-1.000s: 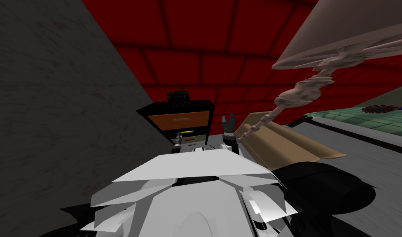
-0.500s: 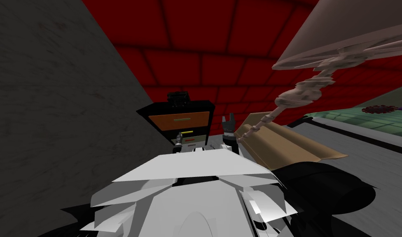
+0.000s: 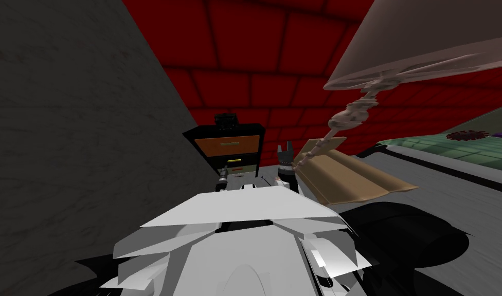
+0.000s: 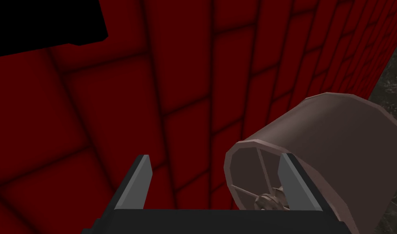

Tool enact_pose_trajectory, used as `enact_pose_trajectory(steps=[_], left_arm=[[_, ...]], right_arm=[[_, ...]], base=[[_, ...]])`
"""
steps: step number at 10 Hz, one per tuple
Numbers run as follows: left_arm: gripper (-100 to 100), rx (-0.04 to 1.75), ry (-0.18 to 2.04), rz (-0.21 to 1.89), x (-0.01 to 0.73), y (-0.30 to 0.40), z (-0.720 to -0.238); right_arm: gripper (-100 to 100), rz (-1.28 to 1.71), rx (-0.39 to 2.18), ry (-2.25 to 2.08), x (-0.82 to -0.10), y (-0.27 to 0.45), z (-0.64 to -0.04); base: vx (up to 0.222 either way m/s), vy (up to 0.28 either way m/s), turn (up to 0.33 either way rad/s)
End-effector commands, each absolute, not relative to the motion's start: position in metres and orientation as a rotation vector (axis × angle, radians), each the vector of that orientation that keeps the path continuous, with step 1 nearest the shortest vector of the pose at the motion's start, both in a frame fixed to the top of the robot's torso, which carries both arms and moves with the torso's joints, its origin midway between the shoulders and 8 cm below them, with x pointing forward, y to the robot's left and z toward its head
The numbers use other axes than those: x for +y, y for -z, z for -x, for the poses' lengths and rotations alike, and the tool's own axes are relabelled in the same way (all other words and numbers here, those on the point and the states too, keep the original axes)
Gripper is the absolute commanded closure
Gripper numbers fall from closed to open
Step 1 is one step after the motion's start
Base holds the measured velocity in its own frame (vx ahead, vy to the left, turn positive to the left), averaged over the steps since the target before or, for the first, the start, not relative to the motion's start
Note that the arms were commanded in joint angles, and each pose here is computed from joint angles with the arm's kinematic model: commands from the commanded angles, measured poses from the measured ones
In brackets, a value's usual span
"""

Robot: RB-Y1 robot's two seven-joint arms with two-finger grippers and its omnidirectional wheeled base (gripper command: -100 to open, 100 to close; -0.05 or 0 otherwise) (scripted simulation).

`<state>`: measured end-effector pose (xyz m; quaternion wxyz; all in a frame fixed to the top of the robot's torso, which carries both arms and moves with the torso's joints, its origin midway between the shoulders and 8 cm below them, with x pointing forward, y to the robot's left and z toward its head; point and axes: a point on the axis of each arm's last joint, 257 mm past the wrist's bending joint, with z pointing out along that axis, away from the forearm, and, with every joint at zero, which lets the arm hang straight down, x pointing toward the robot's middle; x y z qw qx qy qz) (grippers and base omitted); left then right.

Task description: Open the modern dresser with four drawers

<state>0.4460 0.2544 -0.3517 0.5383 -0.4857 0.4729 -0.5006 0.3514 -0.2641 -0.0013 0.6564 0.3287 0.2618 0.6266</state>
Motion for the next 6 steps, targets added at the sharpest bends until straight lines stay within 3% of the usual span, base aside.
enact_pose_trajectory(steps=[1,6], left_arm=[[-100,1.142,1.173,1.134,0.265,0.351,-0.445],[-100,1.192,1.114,1.066,0.301,0.349,-0.442]], right_arm=[[0,-0.745,0.594,-1.420,-0.264,0.001,-0.351],[0,-0.745,0.594,-1.419,-0.264,0.001,-0.351]], base=[[-0.020,-0.001,-0.004],[0.028,-0.003,-0.004]])
